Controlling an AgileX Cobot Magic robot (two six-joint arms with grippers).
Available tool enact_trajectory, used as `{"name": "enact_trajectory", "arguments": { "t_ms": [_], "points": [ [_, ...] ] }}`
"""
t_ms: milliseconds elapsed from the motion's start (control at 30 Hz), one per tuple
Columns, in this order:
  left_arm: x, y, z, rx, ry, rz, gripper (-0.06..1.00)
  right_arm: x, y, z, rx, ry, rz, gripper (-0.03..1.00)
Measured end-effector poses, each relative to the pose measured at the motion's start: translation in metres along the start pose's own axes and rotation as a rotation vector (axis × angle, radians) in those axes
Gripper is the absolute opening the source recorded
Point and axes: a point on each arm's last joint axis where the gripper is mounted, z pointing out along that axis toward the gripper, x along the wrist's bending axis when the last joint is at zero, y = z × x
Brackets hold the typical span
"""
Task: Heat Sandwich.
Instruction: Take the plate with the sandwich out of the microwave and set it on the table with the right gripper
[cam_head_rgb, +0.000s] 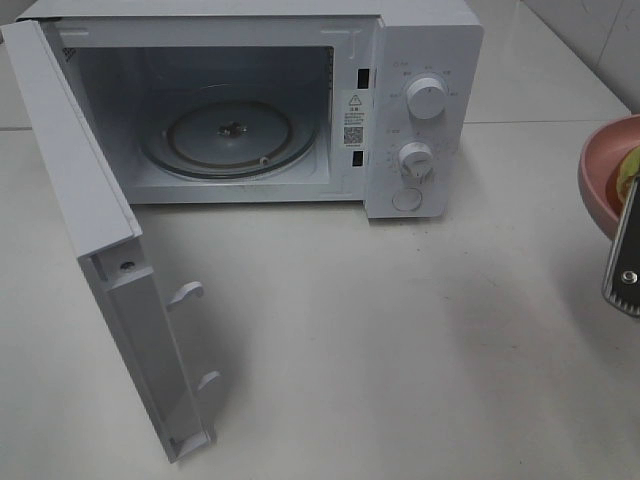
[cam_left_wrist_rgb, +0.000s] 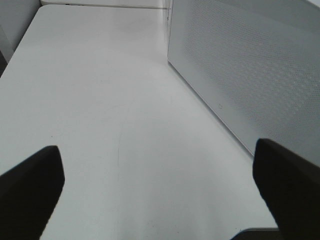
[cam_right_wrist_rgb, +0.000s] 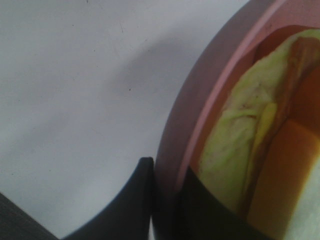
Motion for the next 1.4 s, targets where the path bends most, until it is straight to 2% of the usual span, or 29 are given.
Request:
{"name": "enact_trajectory", "arguments": {
  "t_ms": [233, 767, 1033, 1400],
  "points": [
    [0.0, 0.0, 0.0, 0.0, 0.0, 0.0, 0.97, 0.0, 0.018, 0.013, 0.098, 0.022, 0.1, 0.09],
    [0.0, 0.0, 0.0, 0.0, 0.0, 0.0, 0.97, -0.011, 0.072, 0.039, 0.201, 0.004, 0.373, 0.09],
    [0.0, 0.0, 0.0, 0.0, 0.0, 0.0, 0.97, -0.02, 0.07, 0.056, 0.273, -0.01, 0.437, 0.09],
    [0.0, 0.0, 0.0, 0.0, 0.0, 0.0, 0.97, -0.041, 0.049, 0.078, 0.363, -0.034, 0.553, 0.09]
  ]
}}
